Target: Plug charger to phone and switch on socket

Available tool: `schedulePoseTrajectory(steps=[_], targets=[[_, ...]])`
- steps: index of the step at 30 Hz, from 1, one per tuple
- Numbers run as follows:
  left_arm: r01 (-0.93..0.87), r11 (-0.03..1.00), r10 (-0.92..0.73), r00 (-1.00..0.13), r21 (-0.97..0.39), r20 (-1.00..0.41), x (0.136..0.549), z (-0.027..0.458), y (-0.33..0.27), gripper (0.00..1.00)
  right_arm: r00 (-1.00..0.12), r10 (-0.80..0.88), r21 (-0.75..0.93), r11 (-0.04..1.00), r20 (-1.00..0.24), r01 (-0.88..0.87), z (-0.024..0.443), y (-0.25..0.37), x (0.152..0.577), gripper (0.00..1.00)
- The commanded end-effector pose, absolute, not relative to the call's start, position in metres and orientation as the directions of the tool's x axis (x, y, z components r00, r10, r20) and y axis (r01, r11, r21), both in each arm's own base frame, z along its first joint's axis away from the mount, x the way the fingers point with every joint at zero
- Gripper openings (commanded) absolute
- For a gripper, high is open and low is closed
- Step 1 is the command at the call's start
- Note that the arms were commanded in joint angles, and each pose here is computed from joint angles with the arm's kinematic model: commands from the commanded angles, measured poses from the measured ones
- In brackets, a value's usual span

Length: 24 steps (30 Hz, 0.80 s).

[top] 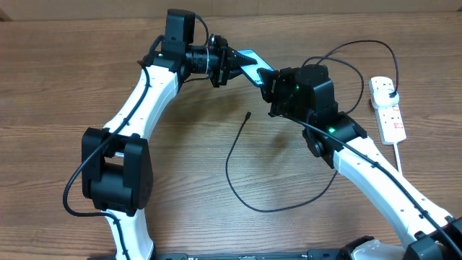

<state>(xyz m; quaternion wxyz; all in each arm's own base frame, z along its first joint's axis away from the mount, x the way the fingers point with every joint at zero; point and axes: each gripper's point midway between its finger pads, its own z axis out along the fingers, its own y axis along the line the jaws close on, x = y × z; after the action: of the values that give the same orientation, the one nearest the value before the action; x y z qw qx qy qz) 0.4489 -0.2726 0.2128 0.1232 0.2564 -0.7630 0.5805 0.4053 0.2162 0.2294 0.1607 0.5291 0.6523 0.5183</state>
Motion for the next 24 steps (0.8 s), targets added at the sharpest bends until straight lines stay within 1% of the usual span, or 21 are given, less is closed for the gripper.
schedulePoseTrajectory(steps=[1, 8, 12, 15, 18, 21, 24], targets=[[-0.593, 0.186, -0.257, -0.799, -0.784, 0.543, 0.4456, 0.2135, -0.2782, 0.04, -0.451, 0.854, 0.897, -0.04, 0.26, 0.441, 0.2537, 0.2191, 0.4026, 0.04], [-0.59, 0.186, -0.258, -0.801, -0.786, 0.54, 0.4461, 0.2134, -0.2777, 0.04, -0.462, 0.847, 0.896, -0.038, 0.264, 0.443, 0.2539, 0.2213, 0.4012, 0.04], [-0.464, 0.223, -0.227, -0.88, -0.857, 0.417, 0.446, 0.2134, -0.2776, 0.04, -0.47, 0.843, 0.896, -0.034, 0.264, 0.443, 0.2539, 0.2224, 0.4004, 0.11], [-0.447, 0.228, -0.226, -0.888, -0.865, 0.399, 0.4466, 0.213, -0.2775, 0.04, -0.47, 0.843, 0.896, -0.033, 0.263, 0.443, 0.2539, 0.2224, 0.4004, 0.25], [-0.447, 0.229, -0.232, -0.888, -0.865, 0.398, 0.4474, 0.2125, -0.2769, 0.04, -0.47, 0.843, 0.896, -0.033, 0.263, 0.442, 0.2539, 0.2222, 0.4005, 0.35], [-0.425, 0.233, -0.23, -0.898, -0.875, 0.375, 0.4486, 0.2124, -0.2753, 0.04, -0.478, 0.844, 0.901, -0.015, 0.245, 0.434, 0.2536, 0.2222, 0.4004, 0.41], [-0.348, 0.241, -0.194, -0.932, -0.906, 0.306, 0.4476, 0.215, -0.2724, 0.04, -0.508, 0.845, 0.918, 0.054, 0.167, 0.392, 0.2536, 0.2191, 0.4021, 0.47]])
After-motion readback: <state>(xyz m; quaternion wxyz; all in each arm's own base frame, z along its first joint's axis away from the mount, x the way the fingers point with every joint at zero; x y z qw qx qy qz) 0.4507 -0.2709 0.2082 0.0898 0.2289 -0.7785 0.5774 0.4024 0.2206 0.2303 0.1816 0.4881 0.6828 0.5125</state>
